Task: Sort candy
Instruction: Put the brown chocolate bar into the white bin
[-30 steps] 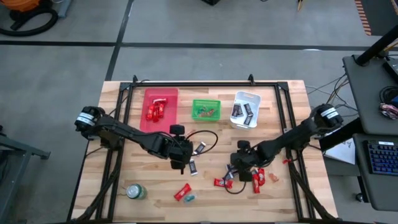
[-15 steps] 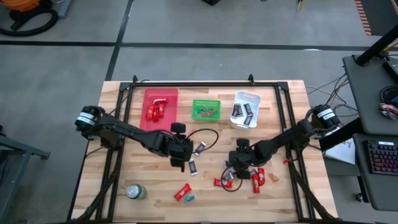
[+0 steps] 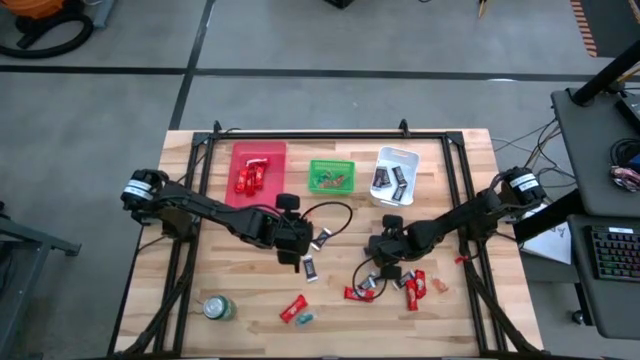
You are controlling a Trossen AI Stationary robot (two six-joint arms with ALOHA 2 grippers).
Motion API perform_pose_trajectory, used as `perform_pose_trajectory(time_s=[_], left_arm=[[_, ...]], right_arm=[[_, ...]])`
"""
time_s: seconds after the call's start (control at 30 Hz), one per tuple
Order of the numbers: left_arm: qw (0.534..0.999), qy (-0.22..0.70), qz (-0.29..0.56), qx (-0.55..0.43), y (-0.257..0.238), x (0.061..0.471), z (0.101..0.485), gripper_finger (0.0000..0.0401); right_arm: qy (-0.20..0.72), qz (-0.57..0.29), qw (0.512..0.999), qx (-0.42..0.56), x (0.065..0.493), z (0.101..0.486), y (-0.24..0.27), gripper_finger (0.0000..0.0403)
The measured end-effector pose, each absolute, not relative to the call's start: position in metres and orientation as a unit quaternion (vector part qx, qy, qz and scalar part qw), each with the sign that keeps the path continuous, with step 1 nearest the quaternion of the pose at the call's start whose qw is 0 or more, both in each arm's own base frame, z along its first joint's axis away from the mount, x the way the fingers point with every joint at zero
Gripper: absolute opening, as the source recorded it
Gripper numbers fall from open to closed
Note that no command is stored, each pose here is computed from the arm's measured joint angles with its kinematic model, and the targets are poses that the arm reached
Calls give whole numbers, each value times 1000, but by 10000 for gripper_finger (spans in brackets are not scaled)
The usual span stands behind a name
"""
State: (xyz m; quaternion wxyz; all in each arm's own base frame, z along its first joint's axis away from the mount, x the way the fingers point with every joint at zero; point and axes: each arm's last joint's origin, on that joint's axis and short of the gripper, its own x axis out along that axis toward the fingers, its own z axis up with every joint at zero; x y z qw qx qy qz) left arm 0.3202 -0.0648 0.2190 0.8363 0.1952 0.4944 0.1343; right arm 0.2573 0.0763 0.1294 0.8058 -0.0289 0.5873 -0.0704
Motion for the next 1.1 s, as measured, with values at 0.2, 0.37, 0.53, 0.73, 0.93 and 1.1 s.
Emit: perform_pose_trajectory(time_s=[0.2, 0.37, 0.53, 0.73, 0.93, 1.1], left_arm=[[846, 476, 134, 199, -64, 325, 221, 86], [847, 472, 139, 201, -64, 325, 222, 86], [842, 478, 134, 211, -63, 321, 217, 84], [854, 459, 138, 203, -60, 315, 220, 78], [876, 410, 164, 194, -56, 302, 239, 77], [893, 375, 171, 178, -54, 296, 256, 77]], right_arm=[[587, -68, 806, -34, 255, 131, 77, 10], [563, -68, 823, -31, 252, 146, 76, 8], [514, -79, 854, -16, 248, 171, 73, 8], [451, -122, 884, 0, 241, 197, 67, 8], [378, -247, 892, -10, 237, 217, 43, 8], [349, -354, 868, 6, 231, 227, 7, 8]])
